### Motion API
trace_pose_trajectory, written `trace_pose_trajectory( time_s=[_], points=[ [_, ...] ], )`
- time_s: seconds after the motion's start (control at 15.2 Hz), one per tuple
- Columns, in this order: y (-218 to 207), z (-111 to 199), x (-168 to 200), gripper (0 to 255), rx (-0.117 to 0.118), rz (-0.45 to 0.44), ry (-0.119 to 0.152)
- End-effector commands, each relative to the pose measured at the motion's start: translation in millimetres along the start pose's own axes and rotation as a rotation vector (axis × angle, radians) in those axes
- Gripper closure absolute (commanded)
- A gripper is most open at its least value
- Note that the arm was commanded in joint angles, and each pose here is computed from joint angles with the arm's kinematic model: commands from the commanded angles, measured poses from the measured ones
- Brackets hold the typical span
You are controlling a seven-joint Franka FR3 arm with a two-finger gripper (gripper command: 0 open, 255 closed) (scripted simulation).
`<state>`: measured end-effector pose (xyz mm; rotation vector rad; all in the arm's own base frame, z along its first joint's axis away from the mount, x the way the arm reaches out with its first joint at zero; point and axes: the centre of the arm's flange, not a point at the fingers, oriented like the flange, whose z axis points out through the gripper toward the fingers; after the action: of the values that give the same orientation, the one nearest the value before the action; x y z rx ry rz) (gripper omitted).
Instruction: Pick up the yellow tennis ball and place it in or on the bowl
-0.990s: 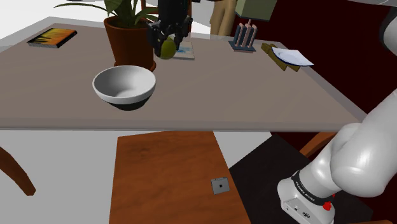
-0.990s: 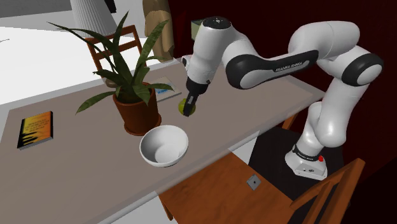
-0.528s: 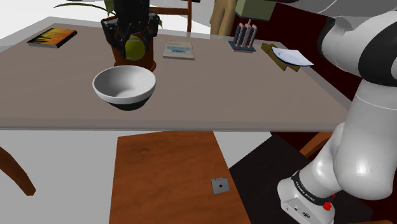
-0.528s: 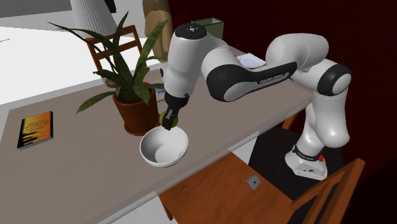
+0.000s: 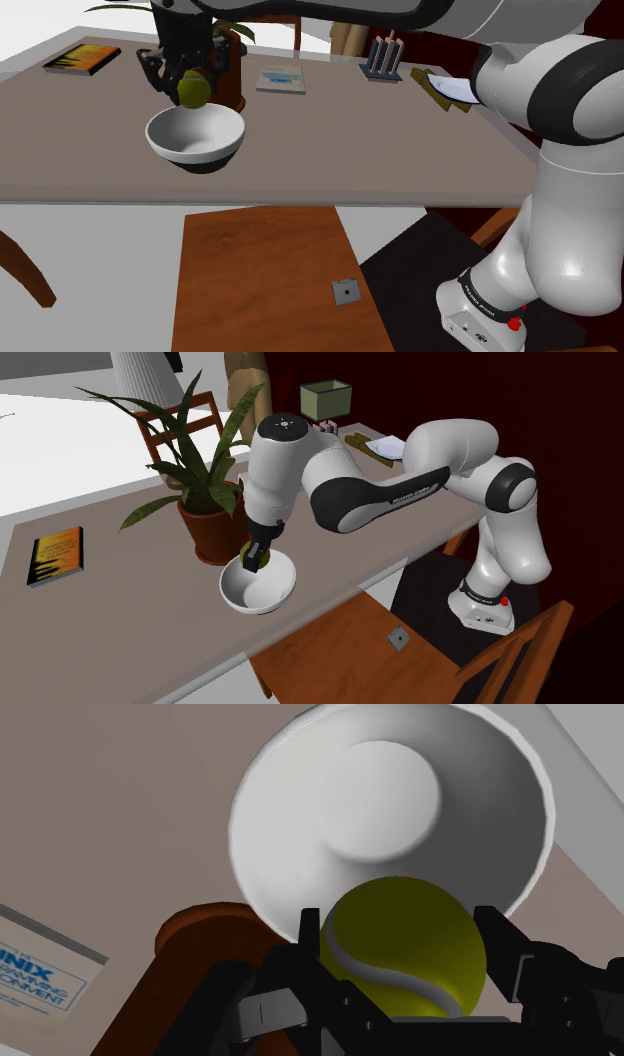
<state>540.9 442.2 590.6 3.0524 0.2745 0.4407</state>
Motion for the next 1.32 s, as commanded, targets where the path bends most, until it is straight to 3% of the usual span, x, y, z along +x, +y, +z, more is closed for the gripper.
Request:
trace_pose_trajectory(
  time_s=[0.0,0.4,0.92,0.99,1.25],
  points=[
    [0,10,-3,255,0.0,0.0,0.001],
    [-3,42,-13,255,0.0,0.0,0.001],
    [-3,42,-13,255,0.0,0.0,0.001],
    [-3,42,-13,0,0.0,0.0,0.001],
    [-3,42,-13,0,0.0,0.0,0.001]
  ],
)
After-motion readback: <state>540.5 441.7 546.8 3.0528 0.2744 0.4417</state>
